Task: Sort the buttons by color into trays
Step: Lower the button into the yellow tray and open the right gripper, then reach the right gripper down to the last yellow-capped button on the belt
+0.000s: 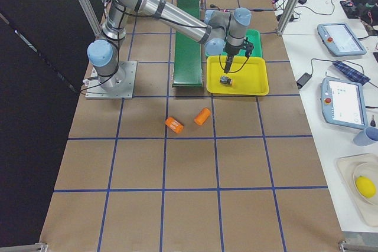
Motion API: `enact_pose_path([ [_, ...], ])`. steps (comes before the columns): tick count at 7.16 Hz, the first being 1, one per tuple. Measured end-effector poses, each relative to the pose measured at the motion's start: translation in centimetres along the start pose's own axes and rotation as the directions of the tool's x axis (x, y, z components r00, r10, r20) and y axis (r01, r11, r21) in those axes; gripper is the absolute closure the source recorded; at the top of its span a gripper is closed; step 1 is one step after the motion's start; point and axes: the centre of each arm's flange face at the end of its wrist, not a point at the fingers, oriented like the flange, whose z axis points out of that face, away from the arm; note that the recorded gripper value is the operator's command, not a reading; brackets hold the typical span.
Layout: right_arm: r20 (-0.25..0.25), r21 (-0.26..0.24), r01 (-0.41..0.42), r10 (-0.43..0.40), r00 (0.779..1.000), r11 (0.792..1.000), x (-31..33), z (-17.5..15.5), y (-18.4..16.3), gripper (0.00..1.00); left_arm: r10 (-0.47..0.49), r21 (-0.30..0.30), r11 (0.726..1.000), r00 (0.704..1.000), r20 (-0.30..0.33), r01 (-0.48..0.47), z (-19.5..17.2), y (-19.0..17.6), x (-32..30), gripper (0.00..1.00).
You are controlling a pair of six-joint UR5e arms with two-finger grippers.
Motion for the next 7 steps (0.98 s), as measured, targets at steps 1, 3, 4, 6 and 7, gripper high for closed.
enact_pose_path([
  [1,0.017,-0.018,0.08,-0.08,0.997,0.997,-4.1,-2.7,3.2,0.0,0.0,0.0,1.0,1.0,0.0,0.0,0.0,0.0,0.0,0.0],
  [3,0.03,-0.05,0.206,-0.205,0.978,0.977,-9.9,-6.1,10.1,0.0,0.0,0.0,1.0,1.0,0.0,0.0,0.0,0.0,0.0,0.0],
  [4,0.033,-0.055,0.261,-0.26,0.965,0.964,-12.5,-6.7,13.1,0.0,0.0,0.0,1.0,1.0,0.0,0.0,0.0,0.0,0.0,0.0],
  [6,0.092,-0.078,0.347,-0.339,0.936,0.935,-17.4,-6.0,17.0,0.0,-0.001,0.0,1.0,1.0,0.0,0.001,0.0,0.0,0.0,0.0],
  [7,0.113,-0.107,0.361,-0.349,0.93,0.926,-18.5,-4.7,17.7,0.0,-0.001,0.0,1.0,1.0,0.0,0.001,0.0,0.0,-0.1,0.0],
])
